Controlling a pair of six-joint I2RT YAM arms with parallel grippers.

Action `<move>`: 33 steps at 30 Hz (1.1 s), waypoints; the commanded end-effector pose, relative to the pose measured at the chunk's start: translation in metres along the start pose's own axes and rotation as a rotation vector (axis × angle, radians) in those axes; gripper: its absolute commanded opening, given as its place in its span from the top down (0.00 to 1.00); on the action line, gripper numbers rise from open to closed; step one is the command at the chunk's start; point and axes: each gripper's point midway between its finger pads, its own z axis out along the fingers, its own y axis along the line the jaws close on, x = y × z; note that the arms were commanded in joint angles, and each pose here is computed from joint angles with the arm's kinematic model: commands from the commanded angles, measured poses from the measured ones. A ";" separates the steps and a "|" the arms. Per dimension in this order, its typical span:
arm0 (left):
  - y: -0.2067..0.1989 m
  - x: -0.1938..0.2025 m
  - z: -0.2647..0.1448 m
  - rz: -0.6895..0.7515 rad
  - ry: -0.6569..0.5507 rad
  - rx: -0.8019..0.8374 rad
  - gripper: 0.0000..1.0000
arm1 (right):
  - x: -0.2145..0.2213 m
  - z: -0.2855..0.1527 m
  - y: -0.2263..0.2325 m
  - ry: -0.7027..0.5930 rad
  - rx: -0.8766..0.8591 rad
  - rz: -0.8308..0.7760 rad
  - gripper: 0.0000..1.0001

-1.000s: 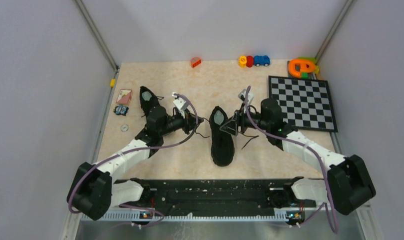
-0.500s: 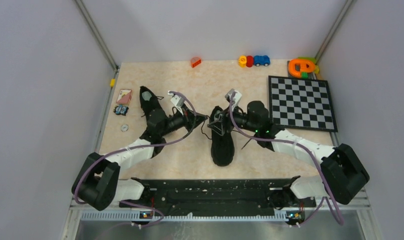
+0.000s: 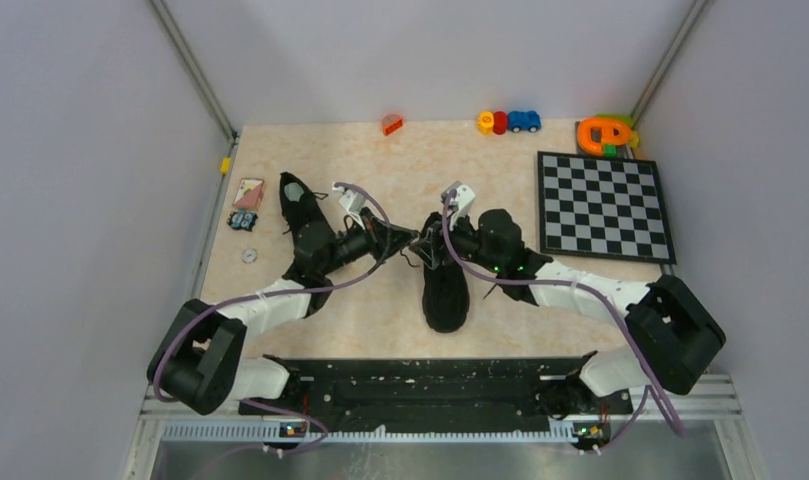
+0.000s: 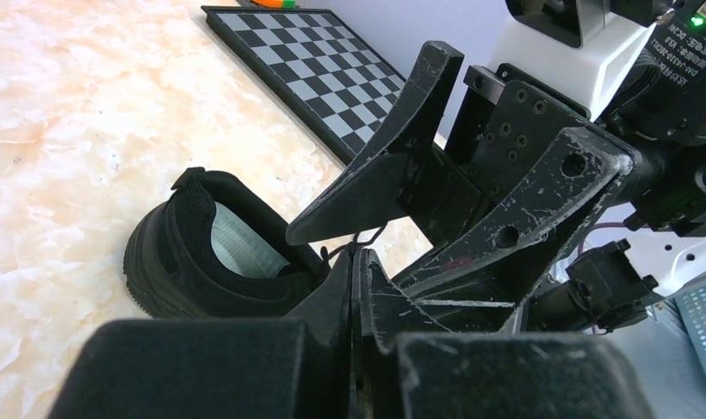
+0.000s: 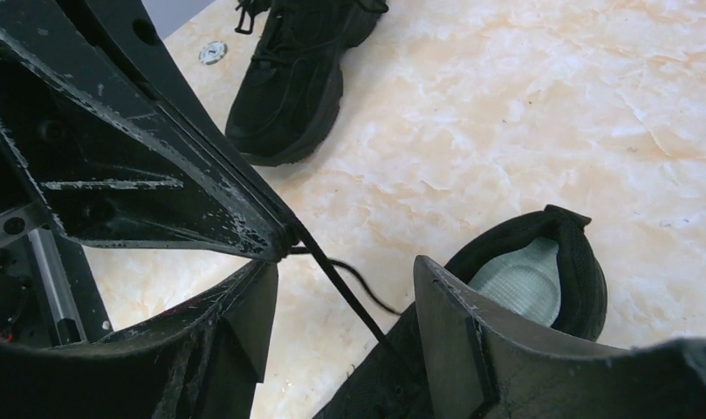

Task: Tie the shoes
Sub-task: Wrap the shoelace around the shoelace.

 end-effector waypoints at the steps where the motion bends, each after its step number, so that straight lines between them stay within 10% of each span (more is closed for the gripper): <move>1: -0.008 -0.014 0.002 0.013 -0.075 0.034 1.00 | -0.033 0.010 0.018 -0.115 -0.041 -0.018 0.41; 33: -0.009 -0.012 0.006 0.007 -0.062 0.032 1.00 | -0.032 -0.005 0.015 -0.106 0.008 0.024 0.37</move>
